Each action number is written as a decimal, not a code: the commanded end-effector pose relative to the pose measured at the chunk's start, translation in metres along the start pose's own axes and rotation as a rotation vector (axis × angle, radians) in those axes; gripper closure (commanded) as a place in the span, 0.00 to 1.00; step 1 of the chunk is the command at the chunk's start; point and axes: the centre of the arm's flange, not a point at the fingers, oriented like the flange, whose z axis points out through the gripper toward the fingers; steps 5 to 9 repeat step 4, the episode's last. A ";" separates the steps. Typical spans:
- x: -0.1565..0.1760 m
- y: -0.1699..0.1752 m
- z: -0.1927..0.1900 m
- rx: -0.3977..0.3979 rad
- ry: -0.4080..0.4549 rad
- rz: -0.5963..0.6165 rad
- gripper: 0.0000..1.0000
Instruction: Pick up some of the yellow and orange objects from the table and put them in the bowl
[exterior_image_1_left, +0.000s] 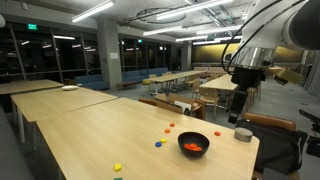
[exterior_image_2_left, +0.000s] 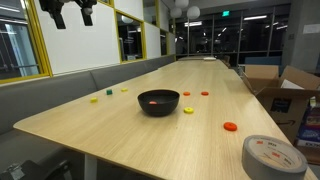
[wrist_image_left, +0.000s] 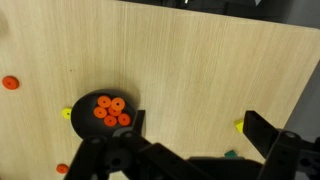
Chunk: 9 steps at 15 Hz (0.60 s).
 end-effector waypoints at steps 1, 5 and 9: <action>-0.002 0.002 0.001 0.007 0.001 0.016 0.00; -0.006 0.005 0.002 0.014 0.003 0.037 0.00; -0.006 0.005 0.002 0.014 0.003 0.037 0.00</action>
